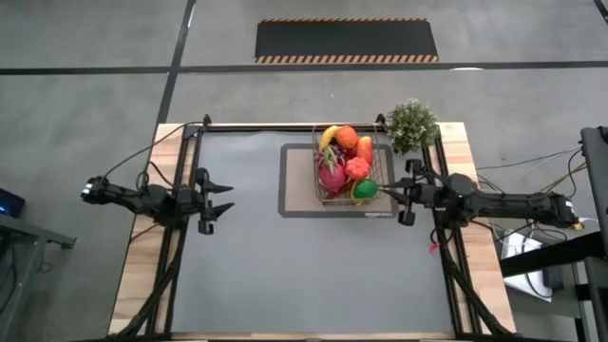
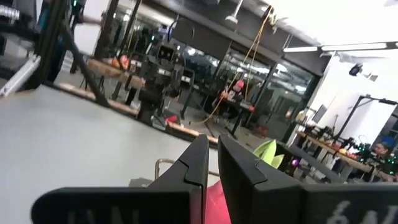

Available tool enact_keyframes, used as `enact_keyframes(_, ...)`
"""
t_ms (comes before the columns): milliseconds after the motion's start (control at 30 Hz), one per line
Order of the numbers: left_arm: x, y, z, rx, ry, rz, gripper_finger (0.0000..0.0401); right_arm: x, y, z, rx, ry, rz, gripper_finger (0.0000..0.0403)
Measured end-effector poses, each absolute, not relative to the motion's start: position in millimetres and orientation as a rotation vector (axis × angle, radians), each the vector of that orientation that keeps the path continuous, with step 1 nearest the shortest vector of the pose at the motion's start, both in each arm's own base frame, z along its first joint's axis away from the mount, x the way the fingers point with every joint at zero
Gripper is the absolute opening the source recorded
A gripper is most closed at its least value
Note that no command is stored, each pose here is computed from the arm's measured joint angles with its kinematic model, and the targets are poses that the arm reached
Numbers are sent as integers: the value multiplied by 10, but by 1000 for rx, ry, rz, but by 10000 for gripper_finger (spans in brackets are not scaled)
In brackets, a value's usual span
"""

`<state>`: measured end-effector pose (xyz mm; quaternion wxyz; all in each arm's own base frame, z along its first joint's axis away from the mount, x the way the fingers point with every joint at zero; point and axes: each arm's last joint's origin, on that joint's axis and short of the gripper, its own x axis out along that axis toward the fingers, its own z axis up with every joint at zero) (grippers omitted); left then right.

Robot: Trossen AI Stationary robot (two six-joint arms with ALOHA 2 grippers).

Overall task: Build produce basket
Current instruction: Return to Home Position

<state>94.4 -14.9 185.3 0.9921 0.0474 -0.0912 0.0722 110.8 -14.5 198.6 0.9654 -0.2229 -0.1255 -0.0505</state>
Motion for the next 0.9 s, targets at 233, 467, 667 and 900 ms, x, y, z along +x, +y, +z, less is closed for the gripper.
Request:
enact_keyframes(233,933,-140,1883,82,-209,168,193,986,-118,2011,-427,-330,-104,27)
enact_keyframes(467,937,-141,1879,84,-204,169,193,862,-84,2097,-461,-454,-101,27)
enact_keyframes(667,949,-144,1866,89,-189,167,193,869,-57,2089,-359,-462,24,27)
enact_keyframes(900,957,-147,1860,92,-181,167,193,920,-64,2029,-59,-377,92,27)
